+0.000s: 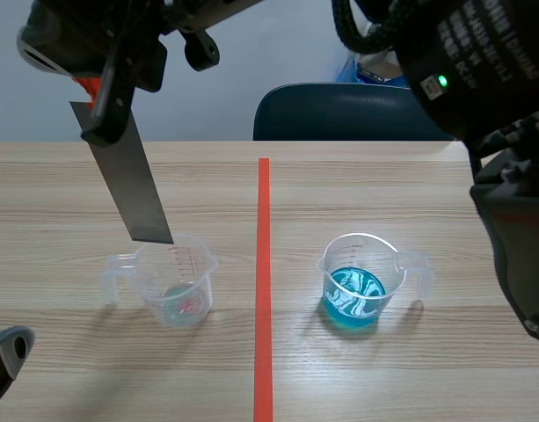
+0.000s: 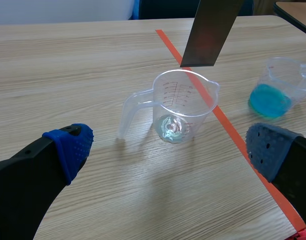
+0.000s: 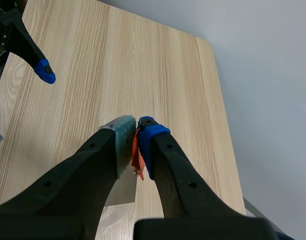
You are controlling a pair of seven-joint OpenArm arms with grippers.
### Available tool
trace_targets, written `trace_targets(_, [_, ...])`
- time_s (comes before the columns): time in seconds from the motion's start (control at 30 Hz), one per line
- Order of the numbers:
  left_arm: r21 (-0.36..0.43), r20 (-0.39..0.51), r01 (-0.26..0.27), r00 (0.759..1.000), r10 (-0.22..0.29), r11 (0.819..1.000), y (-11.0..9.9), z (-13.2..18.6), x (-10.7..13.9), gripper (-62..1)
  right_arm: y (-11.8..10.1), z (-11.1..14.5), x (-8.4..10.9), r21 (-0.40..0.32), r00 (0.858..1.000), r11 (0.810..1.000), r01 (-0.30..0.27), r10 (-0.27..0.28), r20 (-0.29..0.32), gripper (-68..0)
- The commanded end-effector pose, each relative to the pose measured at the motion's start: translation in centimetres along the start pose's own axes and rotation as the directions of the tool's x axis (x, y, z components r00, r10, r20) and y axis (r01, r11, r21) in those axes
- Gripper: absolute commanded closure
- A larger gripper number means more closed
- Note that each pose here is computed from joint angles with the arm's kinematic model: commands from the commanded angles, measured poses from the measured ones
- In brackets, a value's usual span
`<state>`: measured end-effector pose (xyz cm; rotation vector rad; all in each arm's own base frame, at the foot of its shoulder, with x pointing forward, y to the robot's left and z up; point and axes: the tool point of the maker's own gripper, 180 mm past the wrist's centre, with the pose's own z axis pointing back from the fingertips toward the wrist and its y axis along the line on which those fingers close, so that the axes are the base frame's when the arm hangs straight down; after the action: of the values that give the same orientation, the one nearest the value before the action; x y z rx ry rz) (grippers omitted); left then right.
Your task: Do the redox reaction experiment
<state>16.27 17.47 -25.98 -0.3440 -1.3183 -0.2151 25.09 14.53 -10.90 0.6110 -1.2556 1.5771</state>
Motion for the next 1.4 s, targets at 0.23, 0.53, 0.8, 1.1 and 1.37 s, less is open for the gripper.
trace_targets(0.23, [-0.01,0.025,-0.013,1.0,0.013,1.0,-0.6,-0.1,0.6,-62.3,-0.3,0.3,1.1,-0.005,0.999,0.999,-0.038,0.038,0.025,-0.6])
trace_targets(0.53, [-0.01,0.025,-0.013,1.0,0.013,1.0,-0.6,-0.1,0.6,-62.3,-0.3,0.2,1.1,-0.004,0.999,0.999,-0.036,0.036,0.023,-0.6])
trace_targets(0.8, [-0.01,0.025,-0.013,1.0,0.013,1.0,-0.6,-0.1,0.6,-62.3,-0.3,0.2,1.0,-0.003,0.999,0.999,-0.033,0.033,0.023,-0.6])
trace_targets(1.1, [-0.01,0.025,-0.013,1.0,0.013,1.0,-0.6,-0.1,0.6,-62.3,-0.3,-0.9,-0.8,0.016,1.0,1.0,0.01,-0.01,-0.005,-0.6])
trace_targets(1.37, [-0.01,0.025,-0.013,1.0,0.013,1.0,-0.6,-0.1,0.6,-62.3,-0.5,-2.2,-2.6,0.015,0.999,0.999,0.033,-0.032,-0.023,-0.6])
